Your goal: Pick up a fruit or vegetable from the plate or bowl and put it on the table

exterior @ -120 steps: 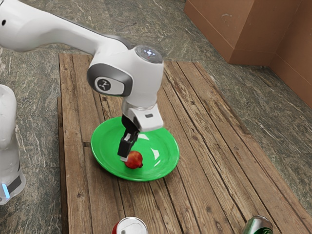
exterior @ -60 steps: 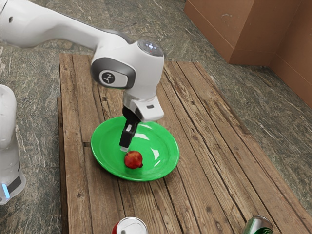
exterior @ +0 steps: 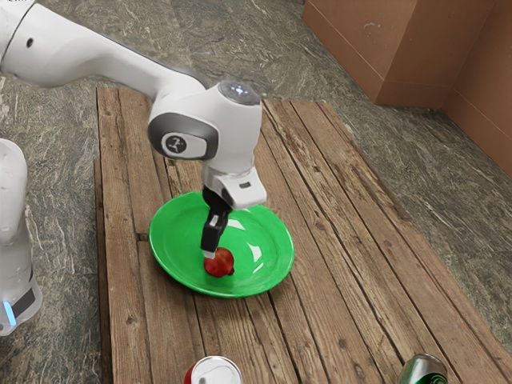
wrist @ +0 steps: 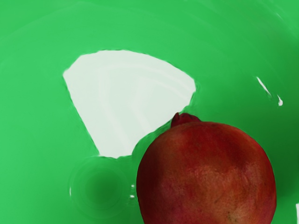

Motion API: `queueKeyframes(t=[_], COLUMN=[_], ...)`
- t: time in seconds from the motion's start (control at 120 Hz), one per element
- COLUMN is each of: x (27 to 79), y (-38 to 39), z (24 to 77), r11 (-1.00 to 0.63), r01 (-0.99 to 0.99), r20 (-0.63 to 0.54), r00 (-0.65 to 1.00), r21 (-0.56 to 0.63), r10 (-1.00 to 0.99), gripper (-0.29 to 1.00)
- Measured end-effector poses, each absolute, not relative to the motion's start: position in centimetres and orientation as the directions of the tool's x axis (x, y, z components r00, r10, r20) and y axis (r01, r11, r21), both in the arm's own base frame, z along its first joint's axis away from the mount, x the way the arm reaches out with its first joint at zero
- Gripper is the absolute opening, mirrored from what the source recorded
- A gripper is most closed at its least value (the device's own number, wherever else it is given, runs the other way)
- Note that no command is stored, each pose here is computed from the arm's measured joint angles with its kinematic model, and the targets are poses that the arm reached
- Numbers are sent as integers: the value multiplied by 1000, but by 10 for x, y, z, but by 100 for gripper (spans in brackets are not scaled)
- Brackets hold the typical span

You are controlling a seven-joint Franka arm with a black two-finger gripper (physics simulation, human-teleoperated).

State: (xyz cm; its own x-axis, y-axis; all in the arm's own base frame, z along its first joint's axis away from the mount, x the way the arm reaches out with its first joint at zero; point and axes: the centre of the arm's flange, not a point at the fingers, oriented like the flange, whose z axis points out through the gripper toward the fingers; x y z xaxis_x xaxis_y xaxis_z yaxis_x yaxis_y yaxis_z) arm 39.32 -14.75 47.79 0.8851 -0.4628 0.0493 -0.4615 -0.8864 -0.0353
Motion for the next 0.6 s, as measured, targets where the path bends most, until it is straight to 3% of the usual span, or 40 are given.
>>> queueKeyframes(t=[0.6], x=[412], y=[-155], z=[447], r11=[-879], r01=[-476], r20=[72], r00=[877], r21=[-6], r10=[-475], gripper=[70])
